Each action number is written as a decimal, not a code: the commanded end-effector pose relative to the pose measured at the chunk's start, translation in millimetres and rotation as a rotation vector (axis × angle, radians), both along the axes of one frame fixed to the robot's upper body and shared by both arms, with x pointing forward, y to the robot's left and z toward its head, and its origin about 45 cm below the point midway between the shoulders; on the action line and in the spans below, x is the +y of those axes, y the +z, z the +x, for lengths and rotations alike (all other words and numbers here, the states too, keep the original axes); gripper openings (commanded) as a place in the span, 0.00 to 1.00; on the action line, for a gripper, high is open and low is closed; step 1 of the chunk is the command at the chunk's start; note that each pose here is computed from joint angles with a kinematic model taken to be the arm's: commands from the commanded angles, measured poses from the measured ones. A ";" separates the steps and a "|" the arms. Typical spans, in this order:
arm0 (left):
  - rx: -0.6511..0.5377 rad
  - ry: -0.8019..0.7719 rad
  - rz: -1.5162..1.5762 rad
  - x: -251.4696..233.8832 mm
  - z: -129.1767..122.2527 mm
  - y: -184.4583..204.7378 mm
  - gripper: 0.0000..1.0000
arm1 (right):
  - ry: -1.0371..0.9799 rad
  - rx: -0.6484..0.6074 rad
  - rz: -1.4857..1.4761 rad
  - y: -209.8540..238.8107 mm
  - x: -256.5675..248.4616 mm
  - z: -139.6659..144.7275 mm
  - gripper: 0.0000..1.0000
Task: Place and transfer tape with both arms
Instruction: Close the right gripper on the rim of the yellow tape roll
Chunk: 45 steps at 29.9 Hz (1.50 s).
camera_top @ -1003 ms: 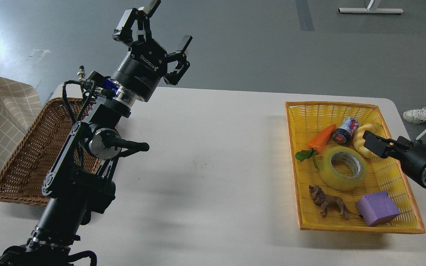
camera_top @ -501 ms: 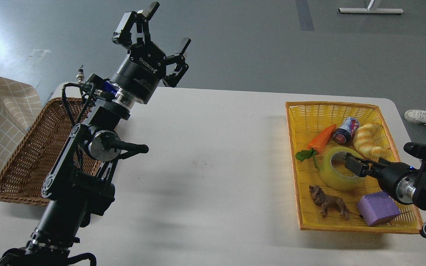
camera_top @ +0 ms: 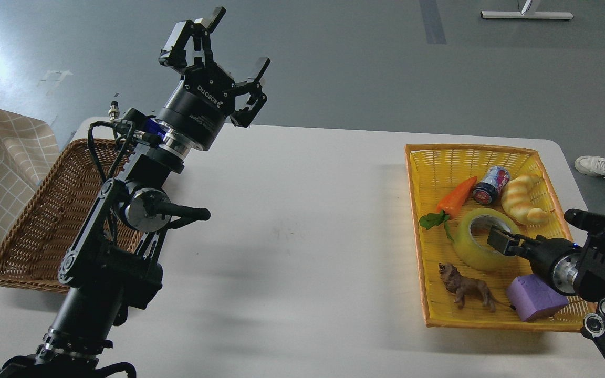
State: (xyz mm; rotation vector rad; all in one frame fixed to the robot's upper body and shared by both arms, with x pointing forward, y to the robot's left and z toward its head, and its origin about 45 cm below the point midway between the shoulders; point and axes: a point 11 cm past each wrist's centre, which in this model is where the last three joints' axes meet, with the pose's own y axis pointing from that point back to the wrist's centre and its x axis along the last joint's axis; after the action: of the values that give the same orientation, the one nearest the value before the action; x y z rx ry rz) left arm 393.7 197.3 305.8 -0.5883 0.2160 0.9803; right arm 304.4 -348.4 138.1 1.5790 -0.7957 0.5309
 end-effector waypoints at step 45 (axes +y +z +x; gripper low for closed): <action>0.006 0.008 -0.005 3.3 -0.2 -2.5 0.98 | -0.024 0.001 0.103 10.5 -2.9 0.3 0.00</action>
State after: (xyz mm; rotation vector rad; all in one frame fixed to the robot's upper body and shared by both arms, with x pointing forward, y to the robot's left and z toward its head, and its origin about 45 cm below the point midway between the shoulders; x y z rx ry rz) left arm 393.7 200.1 303.7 -0.5908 0.2209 0.9891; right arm 301.8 -343.8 137.4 1.6430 -0.8170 0.4865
